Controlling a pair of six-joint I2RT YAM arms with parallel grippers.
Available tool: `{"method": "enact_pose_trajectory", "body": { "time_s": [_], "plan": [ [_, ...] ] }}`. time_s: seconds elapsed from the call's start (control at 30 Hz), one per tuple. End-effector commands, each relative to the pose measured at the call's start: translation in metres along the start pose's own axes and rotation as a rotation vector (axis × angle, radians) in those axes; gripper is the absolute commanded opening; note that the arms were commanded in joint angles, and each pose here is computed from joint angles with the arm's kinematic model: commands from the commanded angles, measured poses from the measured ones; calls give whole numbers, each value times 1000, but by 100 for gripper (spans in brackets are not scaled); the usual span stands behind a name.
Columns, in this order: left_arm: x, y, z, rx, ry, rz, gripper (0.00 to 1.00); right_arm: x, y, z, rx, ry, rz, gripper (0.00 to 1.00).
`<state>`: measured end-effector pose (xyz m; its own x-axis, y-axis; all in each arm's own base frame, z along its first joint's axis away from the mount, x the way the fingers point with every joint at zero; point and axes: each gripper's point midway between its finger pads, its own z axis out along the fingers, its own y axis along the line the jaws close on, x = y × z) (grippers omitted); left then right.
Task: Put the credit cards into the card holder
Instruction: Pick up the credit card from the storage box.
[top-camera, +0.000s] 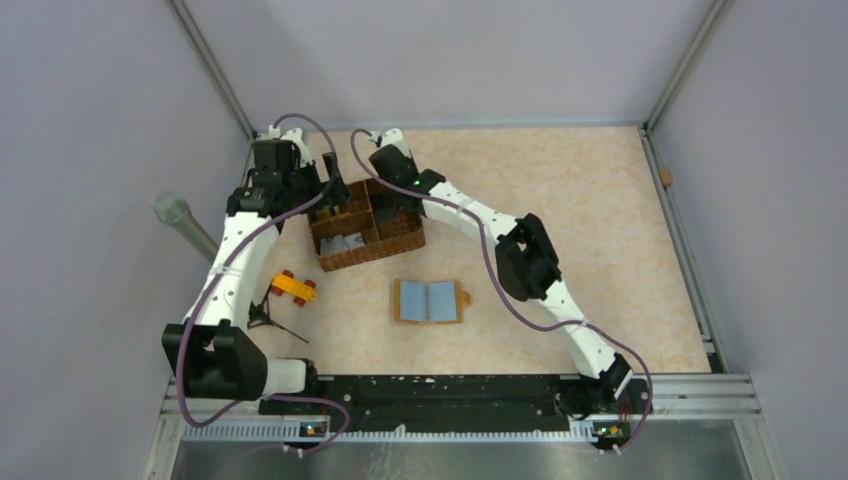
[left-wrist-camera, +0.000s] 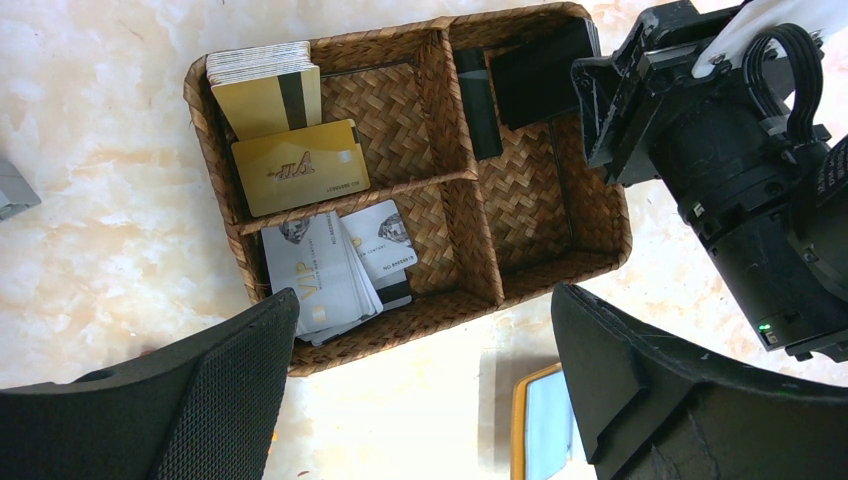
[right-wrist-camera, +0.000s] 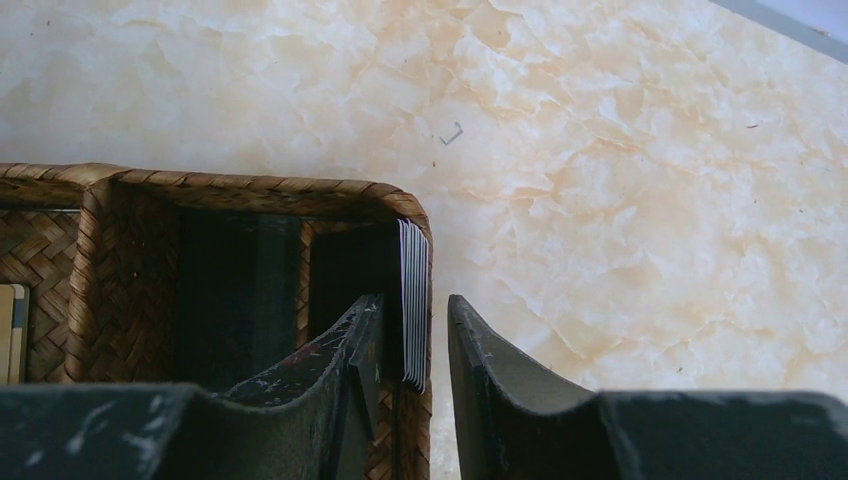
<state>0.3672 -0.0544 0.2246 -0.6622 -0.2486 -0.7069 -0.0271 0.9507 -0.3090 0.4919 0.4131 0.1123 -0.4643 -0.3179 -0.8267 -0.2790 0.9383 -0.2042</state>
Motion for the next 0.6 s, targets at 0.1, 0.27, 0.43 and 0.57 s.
{"method": "enact_pose_trajectory", "body": {
  "time_s": [0.1, 0.27, 0.43, 0.57],
  "plan": [
    [-8, -2, 1, 18, -33, -1, 99, -60, -15, -38, 13, -121, 52, 29],
    [-8, -2, 1, 19, -33, -1, 99, -58, -13, -37, 5, -116, 54, 22],
    [-8, -2, 2, 19, -32, -2, 99, -59, -11, -39, -10, -115, 65, 16],
    [-8, -2, 2, 18, -32, -2, 99, -63, -11, -42, -20, -122, 77, 12]
  ]
}}
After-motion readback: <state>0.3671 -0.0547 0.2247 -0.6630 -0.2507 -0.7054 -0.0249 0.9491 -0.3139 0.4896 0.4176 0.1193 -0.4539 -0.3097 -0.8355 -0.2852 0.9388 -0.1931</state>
